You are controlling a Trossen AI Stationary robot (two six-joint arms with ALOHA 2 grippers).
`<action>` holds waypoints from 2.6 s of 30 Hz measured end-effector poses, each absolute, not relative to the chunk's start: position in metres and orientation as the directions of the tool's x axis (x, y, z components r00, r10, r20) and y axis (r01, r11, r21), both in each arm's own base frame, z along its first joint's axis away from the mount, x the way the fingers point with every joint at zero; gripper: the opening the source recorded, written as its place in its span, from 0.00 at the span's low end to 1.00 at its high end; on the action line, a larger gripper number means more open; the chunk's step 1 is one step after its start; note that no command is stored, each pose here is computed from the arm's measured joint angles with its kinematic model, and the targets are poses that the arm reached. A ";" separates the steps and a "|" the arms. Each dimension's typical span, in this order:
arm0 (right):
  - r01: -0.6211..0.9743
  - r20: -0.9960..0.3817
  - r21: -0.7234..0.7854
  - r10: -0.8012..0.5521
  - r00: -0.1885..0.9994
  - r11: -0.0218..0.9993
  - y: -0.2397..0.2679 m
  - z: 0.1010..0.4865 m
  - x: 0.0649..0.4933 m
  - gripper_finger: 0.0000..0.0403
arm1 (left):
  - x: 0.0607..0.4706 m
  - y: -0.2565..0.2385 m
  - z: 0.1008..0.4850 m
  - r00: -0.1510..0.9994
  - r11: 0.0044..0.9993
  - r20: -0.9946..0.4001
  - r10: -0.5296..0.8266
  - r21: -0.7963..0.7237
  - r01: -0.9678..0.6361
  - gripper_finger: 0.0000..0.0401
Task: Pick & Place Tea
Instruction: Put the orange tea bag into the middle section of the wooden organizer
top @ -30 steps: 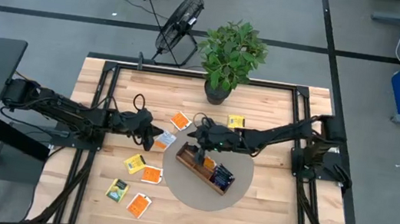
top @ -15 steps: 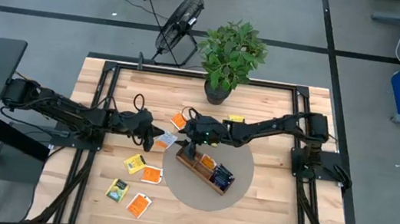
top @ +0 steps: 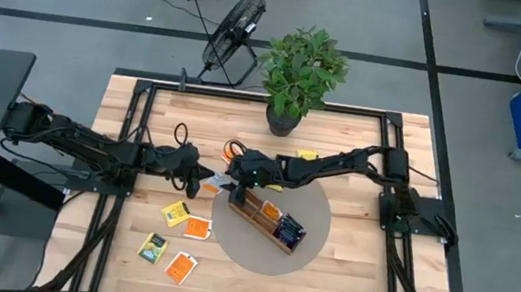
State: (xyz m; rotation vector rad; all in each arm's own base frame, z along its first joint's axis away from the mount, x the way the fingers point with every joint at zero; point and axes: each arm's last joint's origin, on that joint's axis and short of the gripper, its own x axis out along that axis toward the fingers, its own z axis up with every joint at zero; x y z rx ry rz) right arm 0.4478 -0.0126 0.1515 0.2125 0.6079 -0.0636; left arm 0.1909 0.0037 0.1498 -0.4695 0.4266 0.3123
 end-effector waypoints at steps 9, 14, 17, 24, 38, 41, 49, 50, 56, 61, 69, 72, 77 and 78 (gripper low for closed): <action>0.127 -0.589 0.166 -0.005 0.808 0.978 -0.013 0.150 0.447 0.43 | 0.191 0.003 0.151 0.871 0.851 -0.455 0.187 -0.368 -0.375 0.00; 0.122 -0.586 0.159 -0.006 0.810 0.980 -0.013 0.150 0.447 0.21 | 0.191 0.003 0.151 0.872 0.851 -0.452 0.187 -0.370 -0.374 0.00; 0.113 -0.584 0.145 -0.007 0.811 0.983 -0.013 0.150 0.447 0.05 | 0.192 0.003 0.151 0.875 0.851 -0.447 0.187 -0.372 -0.372 0.00; 0.115 -0.583 0.134 -0.016 0.812 0.984 -0.007 0.162 0.444 0.01 | 0.192 0.004 0.152 0.878 0.849 -0.439 0.191 -0.375 -0.372 0.03; 0.163 -0.659 0.019 -0.110 0.744 0.986 0.017 0.221 0.407 0.00 | 0.193 0.006 0.155 0.874 0.866 -0.409 0.261 -0.302 -0.399 0.35; 0.188 -0.683 0.008 -0.132 0.718 0.982 0.022 0.234 0.394 0.00 | 0.193 0.007 0.155 0.872 0.867 -0.407 0.273 -0.288 -0.406 0.41; 0.248 -0.701 0.011 -0.169 0.693 0.969 0.041 0.267 0.363 0.00 | 0.192 0.008 0.155 0.862 0.868 -0.401 0.309 -0.251 -0.428 0.48; 0.261 -0.703 0.017 -0.174 0.690 0.965 0.043 0.270 0.359 0.00 | 0.192 0.008 0.155 0.862 0.870 -0.400 0.311 -0.246 -0.428 0.48; 0.334 -0.770 0.050 -0.177 0.613 0.941 0.053 0.270 0.343 0.00 | 0.192 0.008 0.155 0.858 0.880 -0.394 0.328 -0.202 -0.429 0.48; 0.368 -0.804 0.069 -0.166 0.571 0.927 0.061 0.266 0.337 0.00 | 0.192 0.009 0.155 0.853 0.877 -0.392 0.344 -0.191 -0.441 0.48; 0.385 -0.826 0.113 -0.128 0.549 0.916 0.075 0.283 0.332 0.00 | 0.192 0.009 0.155 0.853 0.881 -0.392 0.345 -0.177 -0.438 0.49; 0.400 -0.826 0.142 -0.115 0.552 0.905 0.080 0.292 0.332 0.00 | 0.192 0.009 0.155 0.853 0.882 -0.392 0.345 -0.177 -0.437 0.49; 0.439 -0.865 0.124 -0.120 0.487 0.890 0.084 0.288 0.338 0.00 | 0.192 0.009 0.155 0.853 0.882 -0.393 0.345 -0.174 -0.437 0.49; 0.444 -0.870 0.119 -0.122 0.477 0.888 0.085 0.286 0.340 0.00 | 0.192 0.009 0.155 0.852 0.883 -0.393 0.345 -0.171 -0.436 0.49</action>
